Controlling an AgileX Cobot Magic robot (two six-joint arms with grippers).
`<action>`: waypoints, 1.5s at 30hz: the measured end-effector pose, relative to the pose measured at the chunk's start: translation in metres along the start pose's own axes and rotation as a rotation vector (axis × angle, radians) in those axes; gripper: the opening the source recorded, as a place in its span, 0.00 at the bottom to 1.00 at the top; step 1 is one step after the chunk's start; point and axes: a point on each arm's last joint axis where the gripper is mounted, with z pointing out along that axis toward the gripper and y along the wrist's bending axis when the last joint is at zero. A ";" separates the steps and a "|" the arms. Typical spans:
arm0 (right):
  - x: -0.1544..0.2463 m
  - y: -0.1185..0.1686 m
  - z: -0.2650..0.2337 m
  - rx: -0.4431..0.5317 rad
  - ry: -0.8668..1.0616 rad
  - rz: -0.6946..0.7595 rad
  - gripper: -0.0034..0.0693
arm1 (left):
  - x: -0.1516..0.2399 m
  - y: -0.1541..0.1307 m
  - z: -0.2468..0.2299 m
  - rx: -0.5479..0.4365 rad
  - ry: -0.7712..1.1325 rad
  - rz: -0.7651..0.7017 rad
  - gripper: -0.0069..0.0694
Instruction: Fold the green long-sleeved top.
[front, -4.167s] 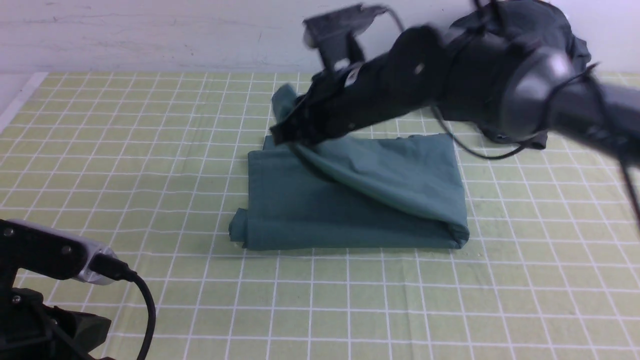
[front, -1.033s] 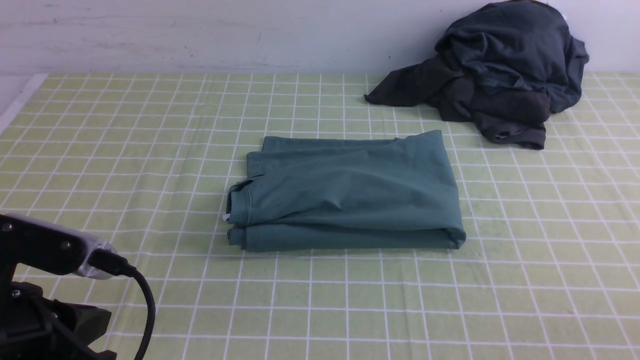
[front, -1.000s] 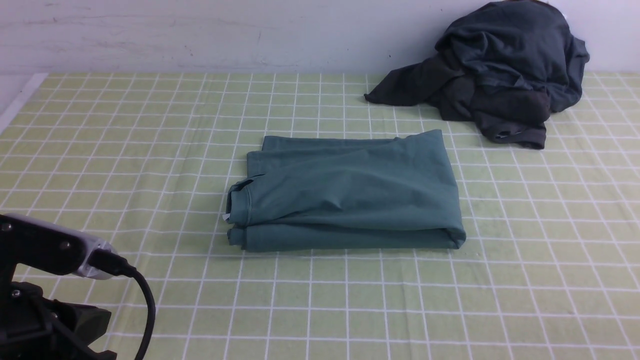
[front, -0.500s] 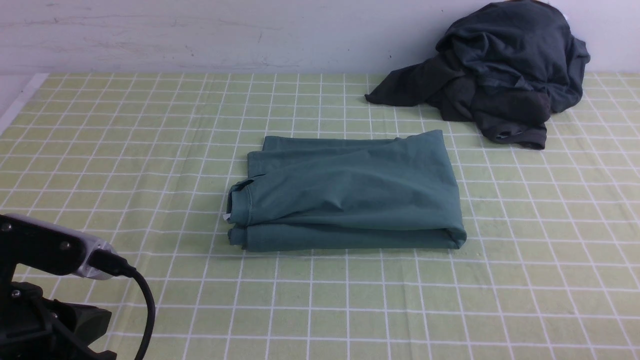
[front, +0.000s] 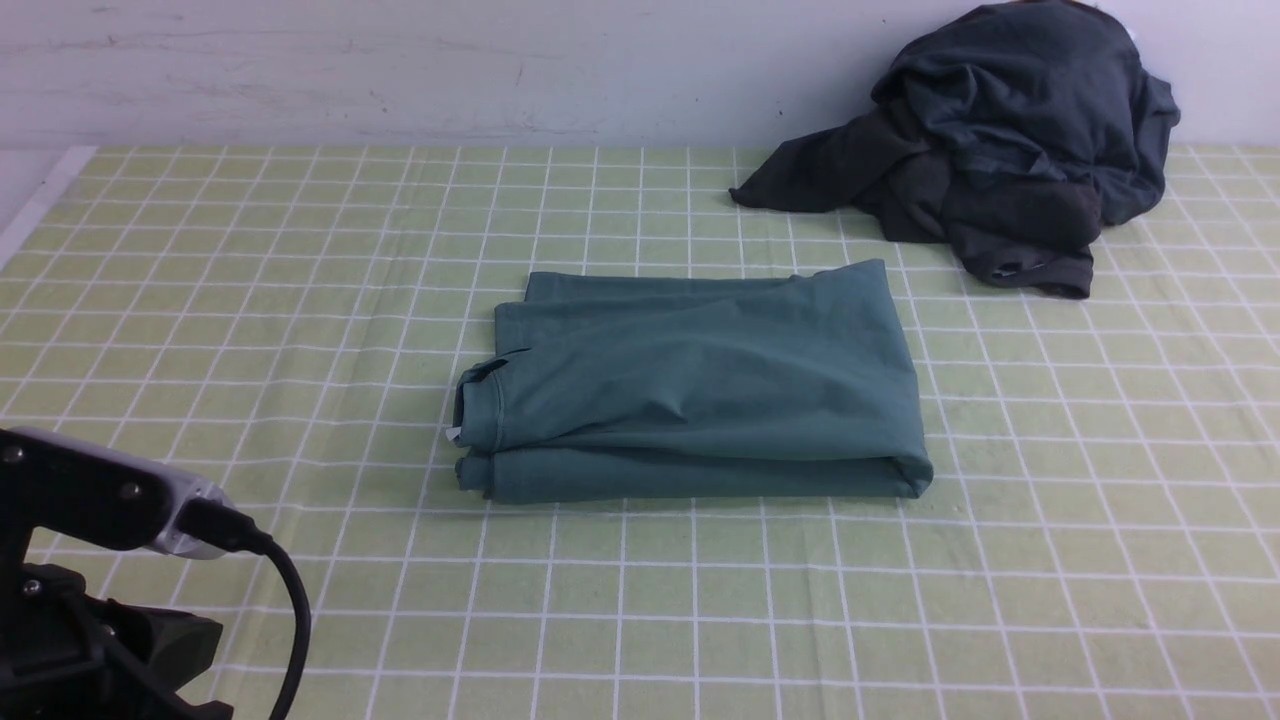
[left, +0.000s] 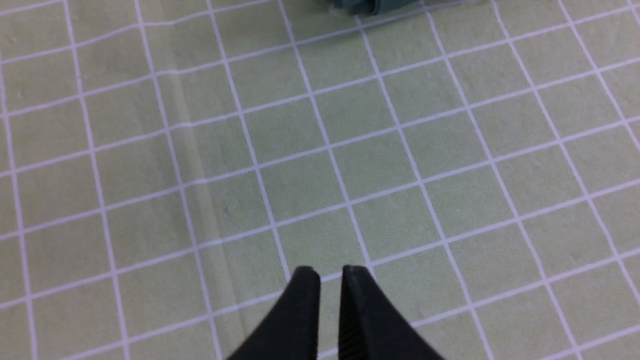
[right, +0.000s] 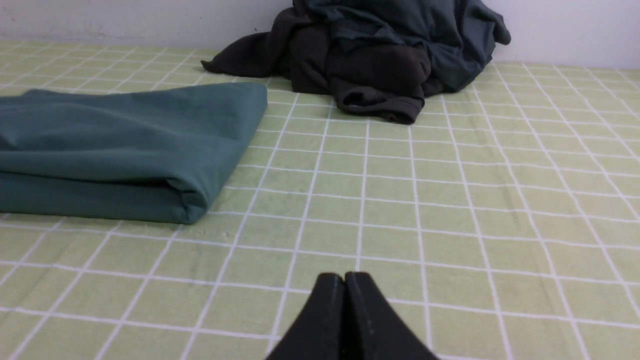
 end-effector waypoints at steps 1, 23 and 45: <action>0.000 -0.001 0.000 0.014 0.002 -0.053 0.03 | 0.000 0.000 0.000 0.000 0.000 0.000 0.16; 0.000 -0.002 0.000 0.025 0.001 -0.035 0.03 | 0.000 0.000 0.000 0.000 0.000 0.000 0.16; 0.000 -0.002 0.000 0.025 0.001 -0.024 0.03 | 0.000 0.000 0.000 0.000 0.000 0.000 0.16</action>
